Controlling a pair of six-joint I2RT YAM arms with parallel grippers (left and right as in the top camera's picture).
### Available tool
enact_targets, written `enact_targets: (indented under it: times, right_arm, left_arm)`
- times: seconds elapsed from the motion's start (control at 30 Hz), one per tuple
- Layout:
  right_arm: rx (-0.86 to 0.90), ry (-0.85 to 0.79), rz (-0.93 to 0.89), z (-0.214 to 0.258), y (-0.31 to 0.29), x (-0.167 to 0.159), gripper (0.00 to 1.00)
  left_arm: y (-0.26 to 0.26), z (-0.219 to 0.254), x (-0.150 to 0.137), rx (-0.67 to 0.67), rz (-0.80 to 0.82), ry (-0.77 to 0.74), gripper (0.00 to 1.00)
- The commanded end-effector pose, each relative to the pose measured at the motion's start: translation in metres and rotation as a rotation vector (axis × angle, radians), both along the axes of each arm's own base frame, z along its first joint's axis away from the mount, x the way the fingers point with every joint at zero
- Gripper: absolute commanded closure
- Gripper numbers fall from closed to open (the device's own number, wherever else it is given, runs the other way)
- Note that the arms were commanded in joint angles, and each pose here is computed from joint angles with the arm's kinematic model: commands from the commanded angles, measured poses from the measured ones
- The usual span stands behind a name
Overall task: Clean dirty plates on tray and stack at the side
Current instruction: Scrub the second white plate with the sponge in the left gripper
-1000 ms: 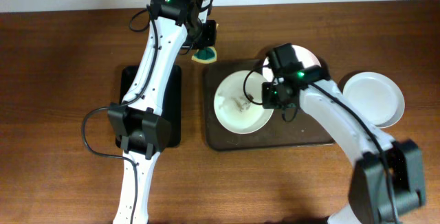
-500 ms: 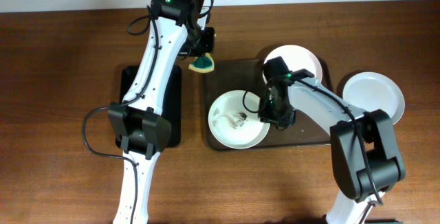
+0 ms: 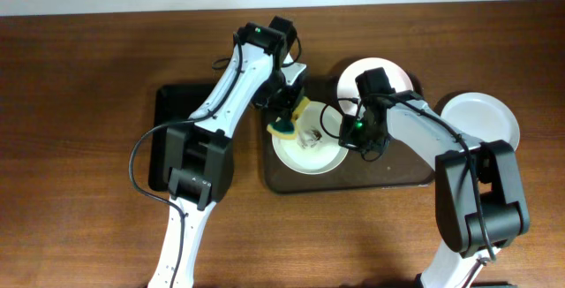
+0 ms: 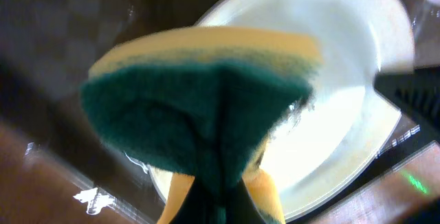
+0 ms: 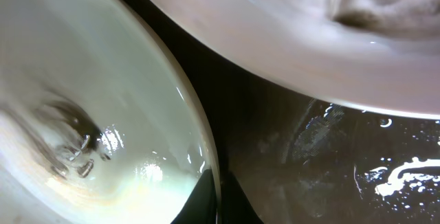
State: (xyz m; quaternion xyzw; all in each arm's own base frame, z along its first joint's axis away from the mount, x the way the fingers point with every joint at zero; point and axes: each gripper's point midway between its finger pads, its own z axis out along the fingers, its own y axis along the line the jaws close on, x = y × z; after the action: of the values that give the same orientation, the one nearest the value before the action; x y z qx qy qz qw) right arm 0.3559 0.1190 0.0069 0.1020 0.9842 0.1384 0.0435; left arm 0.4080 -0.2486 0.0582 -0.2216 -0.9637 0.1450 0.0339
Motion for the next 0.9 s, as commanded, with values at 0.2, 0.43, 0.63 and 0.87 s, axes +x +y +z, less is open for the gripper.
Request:
enact_targets:
  times: [0.2,0.43,0.63,0.87]
  right_arm:
    - [0.038,0.032,-0.012,-0.006,-0.006,-0.006,0.96]
    - [0.038,0.033,-0.012,-0.006,-0.006,-0.006,0.96]
    - [0.034,0.099,-0.058,-0.015,-0.012,-0.023,0.96]
    - [0.036,0.103,-0.061,-0.015,-0.013,-0.023,0.96]
  left_arm:
    - [-0.09,-0.054,-0.083,-0.193,-0.202,0.127,1.0]
    - [-0.09,-0.039,-0.039,-0.325,-0.039,0.096,1.0]
    - [0.053,-0.065,0.04,0.438,0.456,-0.296,1.0]
    - [-0.024,-0.033,0.006,0.101,0.19,-0.084,1.0]
